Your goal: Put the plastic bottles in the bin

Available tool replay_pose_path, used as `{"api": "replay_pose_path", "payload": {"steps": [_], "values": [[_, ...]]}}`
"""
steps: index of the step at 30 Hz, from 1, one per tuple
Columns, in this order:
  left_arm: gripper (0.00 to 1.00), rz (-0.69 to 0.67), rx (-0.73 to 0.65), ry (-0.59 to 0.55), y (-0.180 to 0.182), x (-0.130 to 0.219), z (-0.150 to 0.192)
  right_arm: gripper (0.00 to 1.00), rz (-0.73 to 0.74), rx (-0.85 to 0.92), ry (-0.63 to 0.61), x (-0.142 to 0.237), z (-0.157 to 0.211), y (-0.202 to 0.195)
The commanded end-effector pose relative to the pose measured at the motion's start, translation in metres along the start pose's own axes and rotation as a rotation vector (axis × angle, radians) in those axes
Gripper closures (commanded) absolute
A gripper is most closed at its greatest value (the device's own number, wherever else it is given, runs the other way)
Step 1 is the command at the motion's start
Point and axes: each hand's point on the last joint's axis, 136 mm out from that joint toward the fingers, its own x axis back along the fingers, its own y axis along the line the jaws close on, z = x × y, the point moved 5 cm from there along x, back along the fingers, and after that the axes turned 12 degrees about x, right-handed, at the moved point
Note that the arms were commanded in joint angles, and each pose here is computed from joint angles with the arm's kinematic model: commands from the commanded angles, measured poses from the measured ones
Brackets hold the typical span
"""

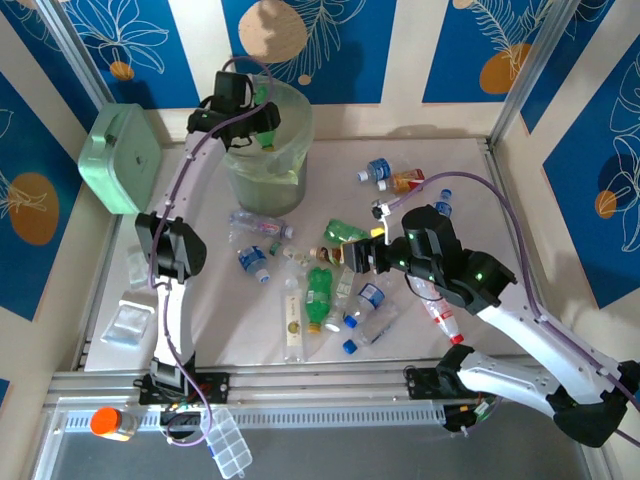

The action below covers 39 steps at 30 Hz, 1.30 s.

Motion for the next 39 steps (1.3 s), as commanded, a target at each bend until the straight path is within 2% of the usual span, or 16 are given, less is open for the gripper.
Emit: {"api": "replay_pose_path", "payload": {"steps": [1, 9, 16, 21, 24, 28, 34, 39], "values": [[0.66, -0.056, -0.042, 0.036, 0.008, -0.013, 0.014, 0.20, 0.009, 0.017, 0.010, -0.008, 0.004, -0.003], [0.50, -0.110, -0.023, 0.128, 0.023, -0.034, 0.042, 0.19, 0.029, 0.035, -0.006, -0.010, -0.004, -0.006], [0.28, -0.132, -0.024, 0.145, 0.026, -0.035, 0.048, 0.19, 0.061, 0.045, -0.028, -0.002, -0.011, -0.011], [0.20, -0.099, -0.025, 0.120, 0.017, -0.021, 0.039, 0.19, 0.068, 0.050, -0.046, 0.006, -0.014, -0.011], [0.20, -0.074, -0.024, 0.099, 0.010, -0.009, 0.031, 0.19, 0.069, 0.048, -0.049, 0.011, -0.016, -0.011], [0.21, -0.024, -0.029, 0.061, -0.006, 0.020, 0.017, 0.19, 0.082, 0.043, -0.061, 0.019, -0.020, -0.012], [0.23, 0.030, -0.071, -0.037, -0.037, 0.094, 0.002, 0.20, 0.119, 0.012, -0.066, 0.027, -0.020, -0.017], [0.24, 0.093, -0.074, -0.123, -0.055, 0.164, 0.006, 0.21, 0.181, -0.096, 0.030, 0.025, -0.008, -0.032]]}}
